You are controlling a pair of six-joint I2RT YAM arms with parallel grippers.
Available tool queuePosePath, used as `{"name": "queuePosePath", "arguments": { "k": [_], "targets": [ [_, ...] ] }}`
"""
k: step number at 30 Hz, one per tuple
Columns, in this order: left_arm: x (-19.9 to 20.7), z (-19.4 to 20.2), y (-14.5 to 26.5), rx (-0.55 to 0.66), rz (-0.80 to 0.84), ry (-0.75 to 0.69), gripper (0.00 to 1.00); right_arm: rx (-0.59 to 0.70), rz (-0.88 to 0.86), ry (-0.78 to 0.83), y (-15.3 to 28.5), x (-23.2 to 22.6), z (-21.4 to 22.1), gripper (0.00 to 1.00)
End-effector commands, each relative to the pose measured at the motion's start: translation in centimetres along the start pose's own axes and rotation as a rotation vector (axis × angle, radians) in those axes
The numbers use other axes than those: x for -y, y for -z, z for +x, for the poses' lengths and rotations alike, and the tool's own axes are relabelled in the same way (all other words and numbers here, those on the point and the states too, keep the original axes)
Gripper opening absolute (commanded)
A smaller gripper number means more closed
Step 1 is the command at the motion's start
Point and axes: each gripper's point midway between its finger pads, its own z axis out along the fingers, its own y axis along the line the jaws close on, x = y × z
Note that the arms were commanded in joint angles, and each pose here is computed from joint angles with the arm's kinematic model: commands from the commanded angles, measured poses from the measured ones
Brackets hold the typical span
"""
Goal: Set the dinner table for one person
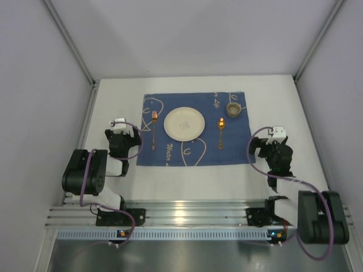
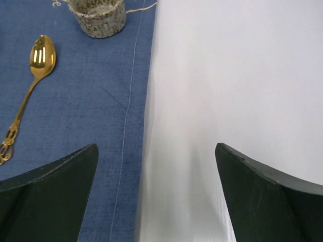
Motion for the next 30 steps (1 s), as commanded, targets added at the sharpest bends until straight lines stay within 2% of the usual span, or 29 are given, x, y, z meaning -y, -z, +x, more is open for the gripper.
{"name": "queuePosePath", "arguments": {
  "k": [1,2,4,5,7,8,10,15,30],
  "targets": [
    [0.1,-2.7,-0.4,0.096,0.004,0.008,0.98,0.331,-0.007,0.133,-2.1,-0.1,-9.0,1.0],
    [0.1,-2.8,-0.4,0.098,0.004,0.008,0.99,0.34,0.006,0.128,-2.7,0.2,-9.6,1.0],
    [0.1,-2.7,-0.4,0.096,0.004,0.008,0.98,0.287,0.07,0.081,-3.7,1.4,-7.8,1.0],
    [0.1,-2.7,-0.4,0.096,0.004,0.008,0.98,0.323,0.094,0.075,-3.5,1.8,-8.2,1.0],
    [0.1,-2.8,-0.4,0.098,0.004,0.008,0.98,0.294,0.036,0.109,-4.0,0.9,-6.3,1.0],
    [0.1,-2.7,-0.4,0.096,0.004,0.008,0.98,0.318,-0.001,0.131,-4.3,0.3,-6.8,1.0],
    [0.1,-2.7,-0.4,0.096,0.004,0.008,0.99,0.231,-0.065,0.161,-5.5,-0.6,-5.6,1.0],
    [0.1,-2.8,-0.4,0.098,0.004,0.008,0.98,0.237,0.017,0.096,-6.0,1.0,-6.1,1.0],
    [0.1,-2.8,-0.4,0.098,0.004,0.008,0.98,0.236,0.016,0.096,-6.0,1.0,-6.1,1.0]
  ]
}}
